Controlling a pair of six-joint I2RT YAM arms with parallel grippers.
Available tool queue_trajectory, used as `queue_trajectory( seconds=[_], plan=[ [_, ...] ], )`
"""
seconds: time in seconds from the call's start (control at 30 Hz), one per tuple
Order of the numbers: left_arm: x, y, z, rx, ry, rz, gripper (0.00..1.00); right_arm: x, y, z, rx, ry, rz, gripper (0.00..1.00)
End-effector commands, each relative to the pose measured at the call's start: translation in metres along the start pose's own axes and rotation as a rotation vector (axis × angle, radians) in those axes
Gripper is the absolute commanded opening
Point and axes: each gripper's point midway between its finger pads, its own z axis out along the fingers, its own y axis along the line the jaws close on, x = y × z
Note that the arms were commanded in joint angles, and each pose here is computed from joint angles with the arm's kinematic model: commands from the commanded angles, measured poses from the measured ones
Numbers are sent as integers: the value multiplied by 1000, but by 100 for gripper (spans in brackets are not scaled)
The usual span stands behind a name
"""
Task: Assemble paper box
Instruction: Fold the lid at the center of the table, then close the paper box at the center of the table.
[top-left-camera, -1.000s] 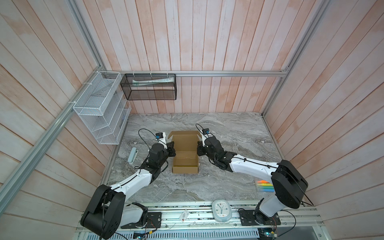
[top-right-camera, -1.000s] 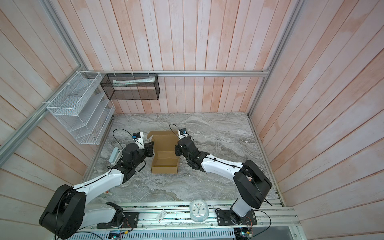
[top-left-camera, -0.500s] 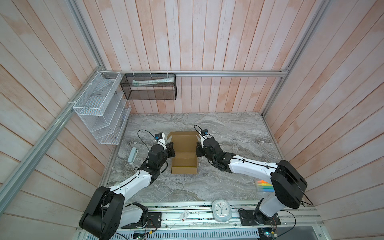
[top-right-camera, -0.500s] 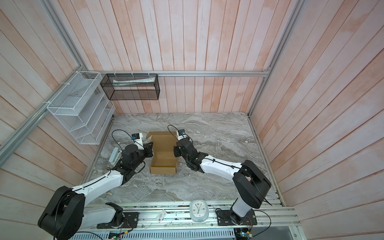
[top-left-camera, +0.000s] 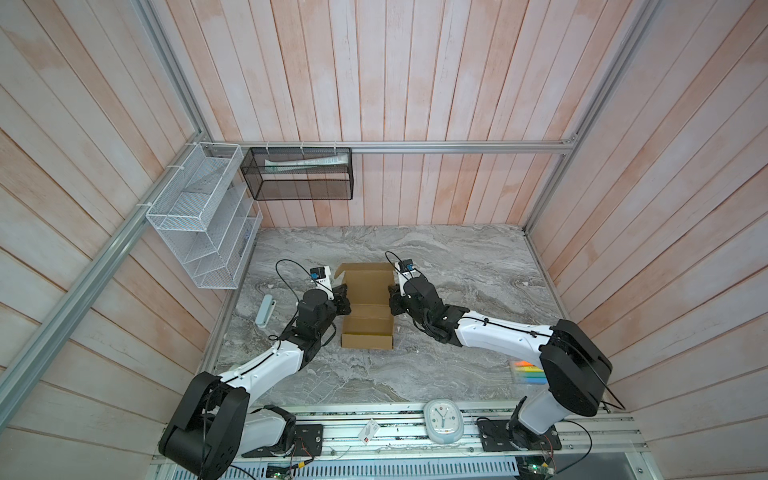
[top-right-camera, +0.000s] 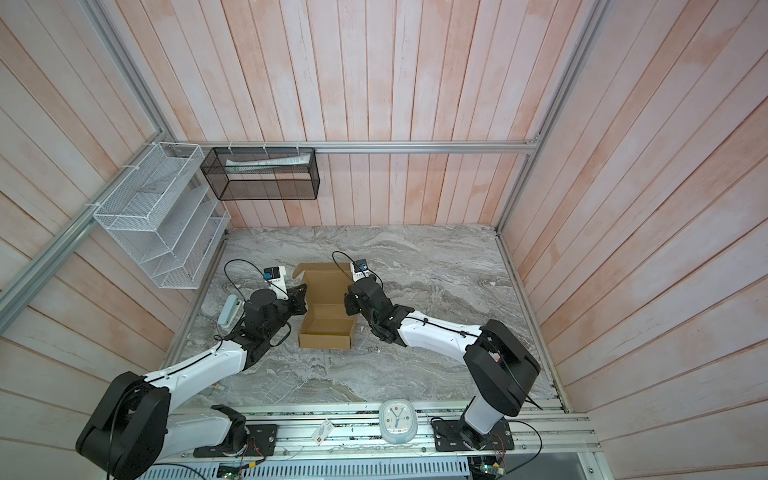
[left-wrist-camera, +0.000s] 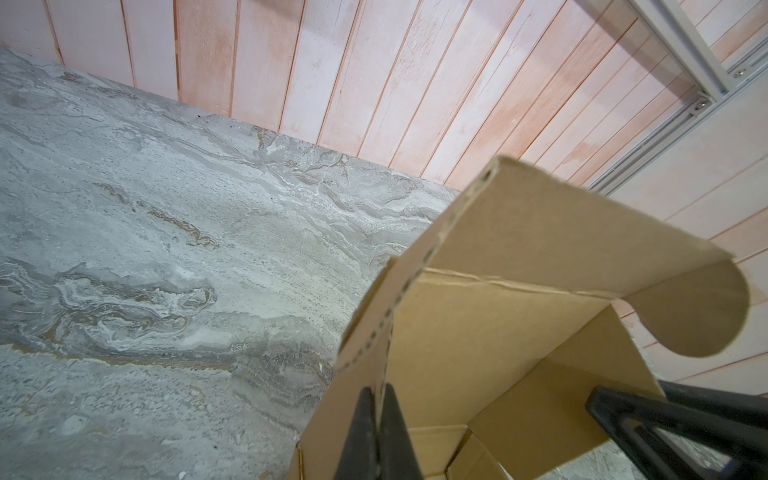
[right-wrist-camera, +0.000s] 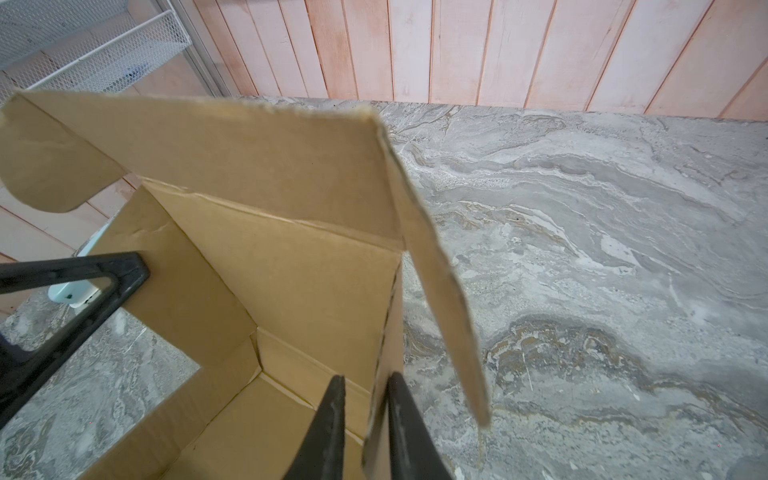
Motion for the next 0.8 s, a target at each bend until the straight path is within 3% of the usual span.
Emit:
queue_trajectory(
  seconds=[0.0,0.77],
  plan=[
    [19,-1,-1,13,55,1,0,-5,16,3,-49,-5,13,22],
    [26,2,-1,7,59,-3,0,6,19,1,-53,16,34,26]
  ],
)
